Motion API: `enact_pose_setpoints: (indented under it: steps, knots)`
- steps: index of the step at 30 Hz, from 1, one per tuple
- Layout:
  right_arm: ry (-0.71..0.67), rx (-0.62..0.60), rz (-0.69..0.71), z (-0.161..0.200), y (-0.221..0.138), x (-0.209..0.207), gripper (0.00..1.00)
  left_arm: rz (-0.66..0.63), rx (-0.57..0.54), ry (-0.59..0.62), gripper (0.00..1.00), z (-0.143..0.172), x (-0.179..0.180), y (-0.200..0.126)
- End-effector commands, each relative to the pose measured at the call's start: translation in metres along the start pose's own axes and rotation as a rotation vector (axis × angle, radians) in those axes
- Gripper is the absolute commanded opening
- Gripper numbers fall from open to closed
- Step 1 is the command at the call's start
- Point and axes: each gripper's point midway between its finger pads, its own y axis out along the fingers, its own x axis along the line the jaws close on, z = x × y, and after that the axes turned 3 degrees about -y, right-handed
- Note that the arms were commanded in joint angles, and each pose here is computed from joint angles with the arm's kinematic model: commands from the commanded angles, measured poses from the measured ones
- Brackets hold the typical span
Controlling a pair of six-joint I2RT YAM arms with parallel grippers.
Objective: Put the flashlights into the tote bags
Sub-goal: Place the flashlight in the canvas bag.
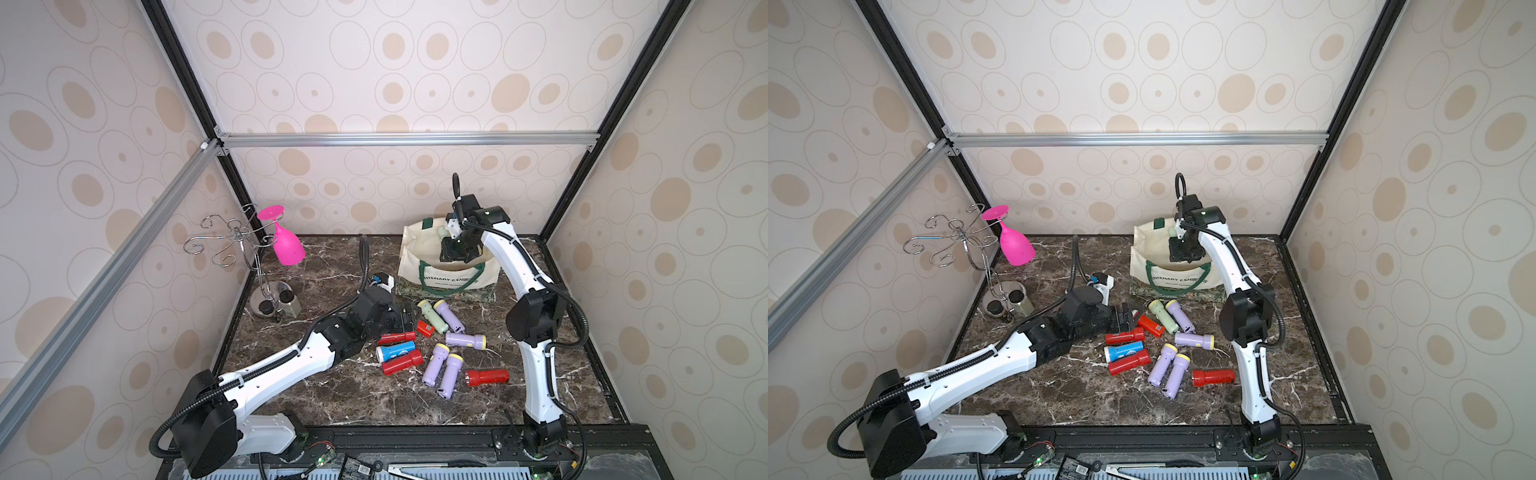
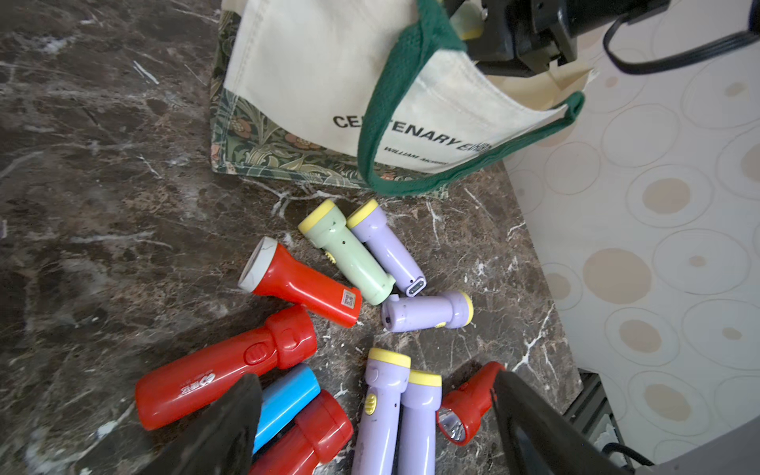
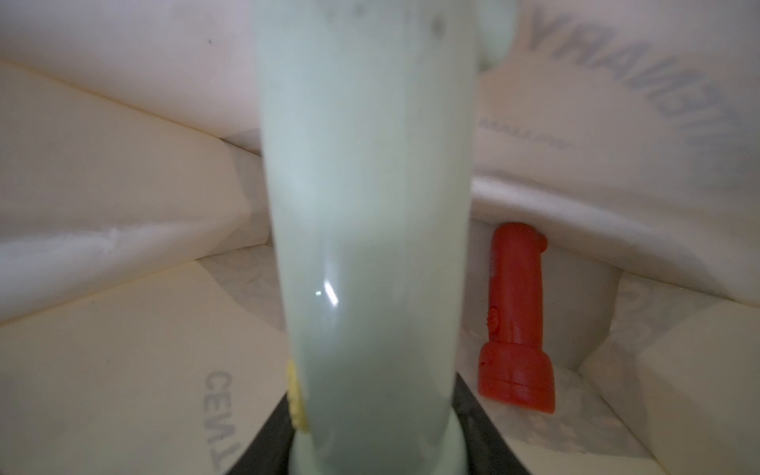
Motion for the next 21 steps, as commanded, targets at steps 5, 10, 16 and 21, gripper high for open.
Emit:
enact_pose_setpoints:
  steps: [5, 10, 16, 21]
  knots:
    - [0.002, 0.033, 0.002, 0.008, 0.002, -0.002, 0.21, -0.142, 0.053, 0.121, 0.88, 0.011, 0.028, 0.002]
    - [-0.004, 0.003, 0.035, 0.004, -0.011, -0.005, 0.4, -0.093, 0.059, 0.138, 0.89, 0.019, 0.027, 0.004]
    - [-0.008, -0.057, 0.048, -0.005, -0.032, -0.004, 0.64, -0.139, 0.112, 0.153, 0.89, 0.031, 0.038, 0.011]
    - [-0.013, -0.124, 0.04, -0.014, -0.058, 0.002, 0.79, -0.164, 0.153, 0.189, 0.9, 0.035, 0.041, 0.014]
